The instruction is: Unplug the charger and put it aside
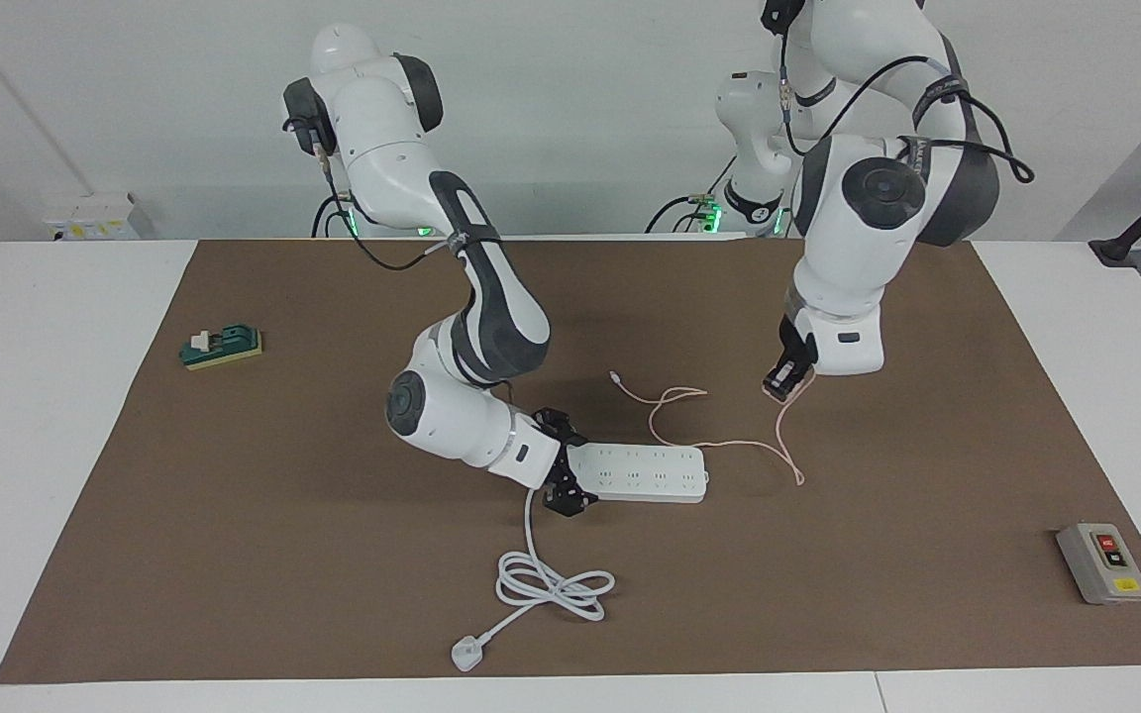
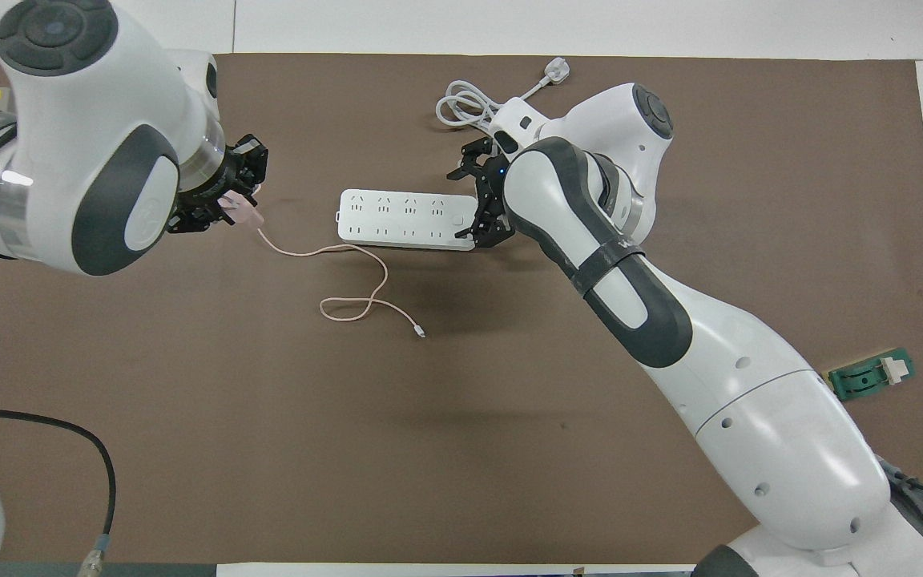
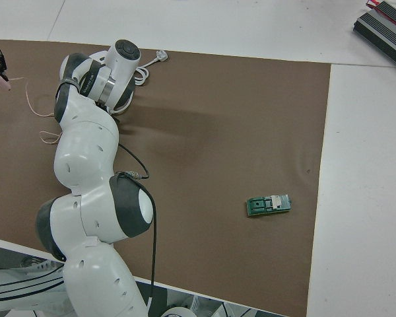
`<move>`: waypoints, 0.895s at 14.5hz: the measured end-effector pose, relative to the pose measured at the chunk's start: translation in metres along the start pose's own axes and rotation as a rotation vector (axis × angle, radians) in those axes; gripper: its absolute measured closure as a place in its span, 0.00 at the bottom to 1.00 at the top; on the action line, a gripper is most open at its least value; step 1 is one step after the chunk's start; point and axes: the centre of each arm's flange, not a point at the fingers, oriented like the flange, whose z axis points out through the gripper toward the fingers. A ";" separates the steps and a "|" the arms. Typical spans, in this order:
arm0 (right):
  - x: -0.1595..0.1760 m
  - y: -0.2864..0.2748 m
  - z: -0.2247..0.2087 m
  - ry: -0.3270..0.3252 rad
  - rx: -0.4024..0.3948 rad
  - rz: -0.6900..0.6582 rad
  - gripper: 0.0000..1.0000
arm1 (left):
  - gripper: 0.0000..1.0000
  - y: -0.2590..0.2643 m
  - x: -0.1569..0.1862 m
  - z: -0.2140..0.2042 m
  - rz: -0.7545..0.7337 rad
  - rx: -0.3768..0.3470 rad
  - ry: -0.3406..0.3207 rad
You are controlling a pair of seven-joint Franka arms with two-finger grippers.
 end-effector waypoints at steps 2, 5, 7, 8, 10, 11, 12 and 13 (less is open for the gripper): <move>0.001 0.003 -0.023 -0.009 -0.014 -0.004 0.00 | 0.69 -0.022 0.017 -0.009 0.091 -0.018 -0.012; -0.008 0.006 -0.055 -0.034 -0.017 0.003 0.00 | 0.69 -0.046 0.038 -0.013 0.208 -0.051 -0.041; -0.020 0.009 -0.092 -0.060 -0.026 0.017 0.00 | 0.69 -0.063 0.054 -0.014 0.276 -0.084 -0.060; -0.027 0.009 -0.114 -0.075 -0.030 0.026 0.00 | 0.69 -0.072 0.063 -0.013 0.303 -0.101 -0.070; -0.039 0.006 -0.162 -0.113 -0.043 0.041 0.00 | 0.69 -0.087 0.077 -0.011 0.346 -0.119 -0.077; -0.044 0.004 -0.186 -0.137 -0.053 0.044 0.00 | 0.69 -0.094 0.083 -0.009 0.370 -0.129 -0.083; -0.048 0.000 -0.209 -0.159 -0.063 0.050 0.00 | 0.69 -0.102 0.090 -0.007 0.400 -0.154 -0.094; -0.051 -0.006 -0.231 -0.184 -0.075 0.065 0.00 | 0.69 -0.111 0.096 -0.005 0.439 -0.189 -0.109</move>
